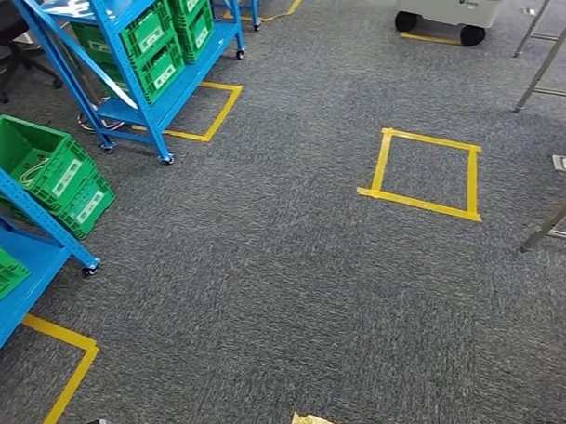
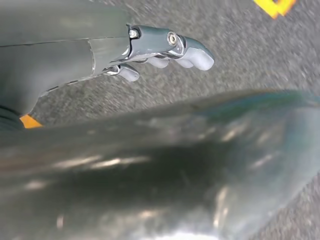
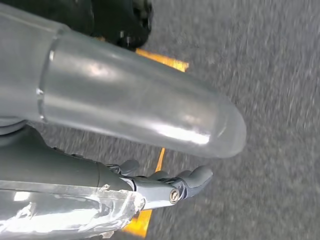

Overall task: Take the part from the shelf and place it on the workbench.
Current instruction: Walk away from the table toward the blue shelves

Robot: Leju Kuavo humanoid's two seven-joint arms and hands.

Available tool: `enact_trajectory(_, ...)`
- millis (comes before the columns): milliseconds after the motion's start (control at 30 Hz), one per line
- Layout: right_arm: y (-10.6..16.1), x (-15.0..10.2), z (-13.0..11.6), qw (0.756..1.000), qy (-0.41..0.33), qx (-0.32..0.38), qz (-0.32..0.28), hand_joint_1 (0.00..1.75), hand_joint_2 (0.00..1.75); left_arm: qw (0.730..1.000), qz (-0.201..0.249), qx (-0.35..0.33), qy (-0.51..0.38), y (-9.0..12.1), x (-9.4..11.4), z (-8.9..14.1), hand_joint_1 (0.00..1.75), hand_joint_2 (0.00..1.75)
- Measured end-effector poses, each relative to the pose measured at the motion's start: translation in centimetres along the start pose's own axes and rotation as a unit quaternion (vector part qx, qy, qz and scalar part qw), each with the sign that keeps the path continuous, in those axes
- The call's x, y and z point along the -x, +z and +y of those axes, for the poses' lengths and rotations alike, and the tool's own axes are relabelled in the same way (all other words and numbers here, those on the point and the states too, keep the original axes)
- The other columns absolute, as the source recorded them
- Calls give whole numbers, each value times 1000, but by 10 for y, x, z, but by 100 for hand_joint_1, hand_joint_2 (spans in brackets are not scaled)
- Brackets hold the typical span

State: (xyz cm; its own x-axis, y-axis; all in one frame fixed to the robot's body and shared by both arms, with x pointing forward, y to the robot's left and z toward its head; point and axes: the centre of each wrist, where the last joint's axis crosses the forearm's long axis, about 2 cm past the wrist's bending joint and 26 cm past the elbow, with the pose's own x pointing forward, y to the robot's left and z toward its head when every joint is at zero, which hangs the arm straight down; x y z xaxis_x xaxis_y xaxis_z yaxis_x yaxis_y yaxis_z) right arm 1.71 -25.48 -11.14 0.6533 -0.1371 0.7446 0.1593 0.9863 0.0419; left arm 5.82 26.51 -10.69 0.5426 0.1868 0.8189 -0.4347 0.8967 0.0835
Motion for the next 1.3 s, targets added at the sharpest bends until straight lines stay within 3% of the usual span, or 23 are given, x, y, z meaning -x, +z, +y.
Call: enact_trajectory(1300, -2, -3, 11, 1000, -12, 4, -2, 0, 0, 1000, 0, -2, -7, -3, -2, -2, 0, 0)
